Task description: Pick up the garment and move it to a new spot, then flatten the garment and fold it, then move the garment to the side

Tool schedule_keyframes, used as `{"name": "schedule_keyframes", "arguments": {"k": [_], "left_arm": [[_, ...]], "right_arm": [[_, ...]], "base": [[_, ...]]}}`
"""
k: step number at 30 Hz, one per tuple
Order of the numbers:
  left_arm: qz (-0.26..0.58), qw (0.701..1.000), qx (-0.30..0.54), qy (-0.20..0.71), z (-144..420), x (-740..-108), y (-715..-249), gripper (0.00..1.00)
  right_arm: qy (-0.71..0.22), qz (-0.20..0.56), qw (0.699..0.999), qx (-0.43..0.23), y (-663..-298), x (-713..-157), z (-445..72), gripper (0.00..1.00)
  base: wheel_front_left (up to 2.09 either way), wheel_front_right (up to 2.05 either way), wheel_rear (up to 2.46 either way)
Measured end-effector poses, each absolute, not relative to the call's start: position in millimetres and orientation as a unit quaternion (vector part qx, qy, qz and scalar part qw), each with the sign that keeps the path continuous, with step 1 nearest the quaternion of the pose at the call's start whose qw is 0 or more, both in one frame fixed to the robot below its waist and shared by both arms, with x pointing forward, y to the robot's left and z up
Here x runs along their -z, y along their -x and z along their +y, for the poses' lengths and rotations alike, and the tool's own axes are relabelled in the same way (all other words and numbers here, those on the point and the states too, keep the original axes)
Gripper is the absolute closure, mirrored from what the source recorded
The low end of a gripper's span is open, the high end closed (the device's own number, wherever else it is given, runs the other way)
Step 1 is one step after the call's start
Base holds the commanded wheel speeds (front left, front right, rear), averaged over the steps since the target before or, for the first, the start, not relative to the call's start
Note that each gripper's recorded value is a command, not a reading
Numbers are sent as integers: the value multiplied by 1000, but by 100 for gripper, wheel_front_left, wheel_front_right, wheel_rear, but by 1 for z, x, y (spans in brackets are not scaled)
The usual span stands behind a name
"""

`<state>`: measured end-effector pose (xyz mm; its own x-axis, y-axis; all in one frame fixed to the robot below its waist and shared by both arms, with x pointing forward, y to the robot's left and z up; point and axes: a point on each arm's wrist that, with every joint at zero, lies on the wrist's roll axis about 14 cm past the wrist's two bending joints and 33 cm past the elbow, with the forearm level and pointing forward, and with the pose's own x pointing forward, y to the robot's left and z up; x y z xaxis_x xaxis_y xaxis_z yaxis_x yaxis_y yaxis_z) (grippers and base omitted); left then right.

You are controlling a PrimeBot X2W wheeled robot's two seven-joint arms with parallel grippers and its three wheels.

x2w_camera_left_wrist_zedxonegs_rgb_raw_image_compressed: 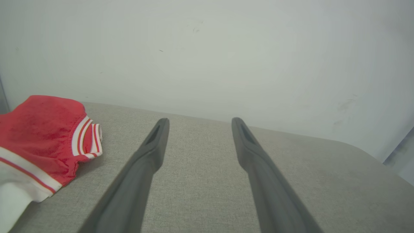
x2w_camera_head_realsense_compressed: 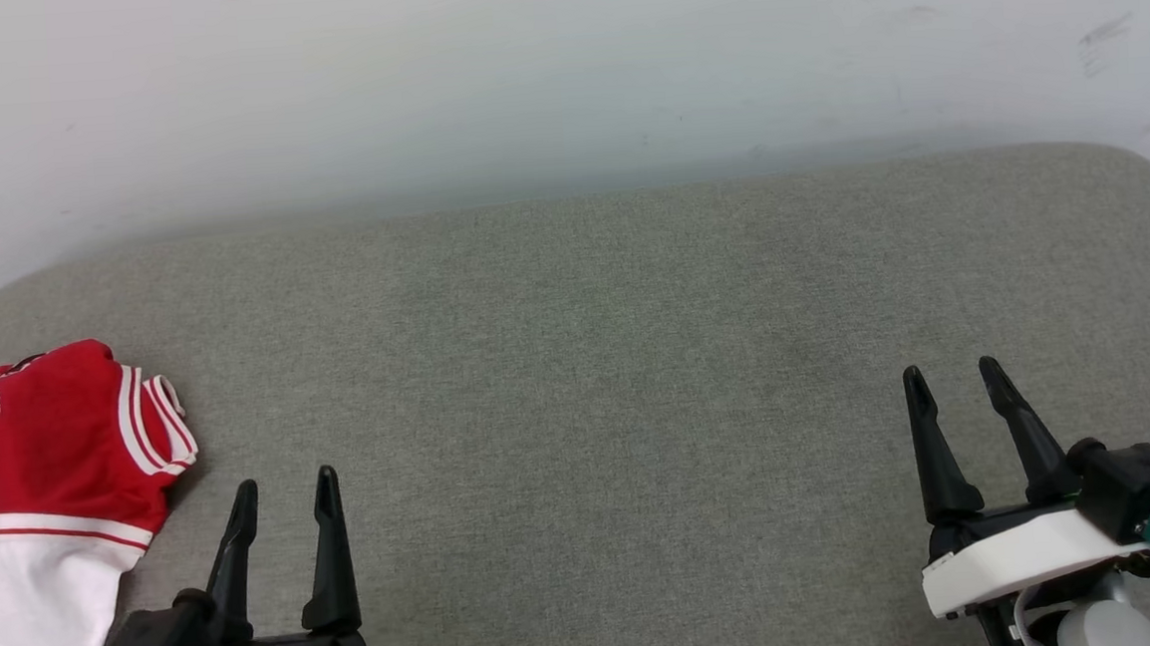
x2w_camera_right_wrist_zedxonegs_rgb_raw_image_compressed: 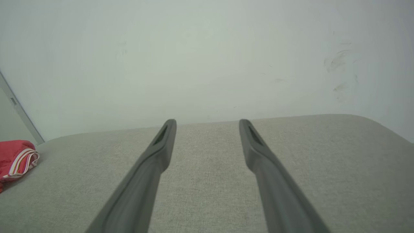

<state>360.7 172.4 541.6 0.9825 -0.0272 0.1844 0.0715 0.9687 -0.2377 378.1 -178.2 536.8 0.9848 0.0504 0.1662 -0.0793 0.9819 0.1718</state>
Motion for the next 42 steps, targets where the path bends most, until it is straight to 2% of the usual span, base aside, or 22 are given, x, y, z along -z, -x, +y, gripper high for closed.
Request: {"name": "schedule_keyframes", "arguments": {"k": [11, 22, 42], "left_arm": [[-75, 992, 45, 90, 161, -528, -356, 0], [-86, 992, 15, 87, 180, -534, -347, 0], [-98, 987, -116, 56, 256, -534, -281, 0]], "right_arm": [[-49, -90, 994, -40, -377, -540, -175, 0], [-50, -84, 993, -69, -383, -537, -155, 0], [-81, -62, 968, -229, -393, -530, -41, 0]], "base": [[0, 0, 0], [0, 0, 0], [0, 0, 0]]}}
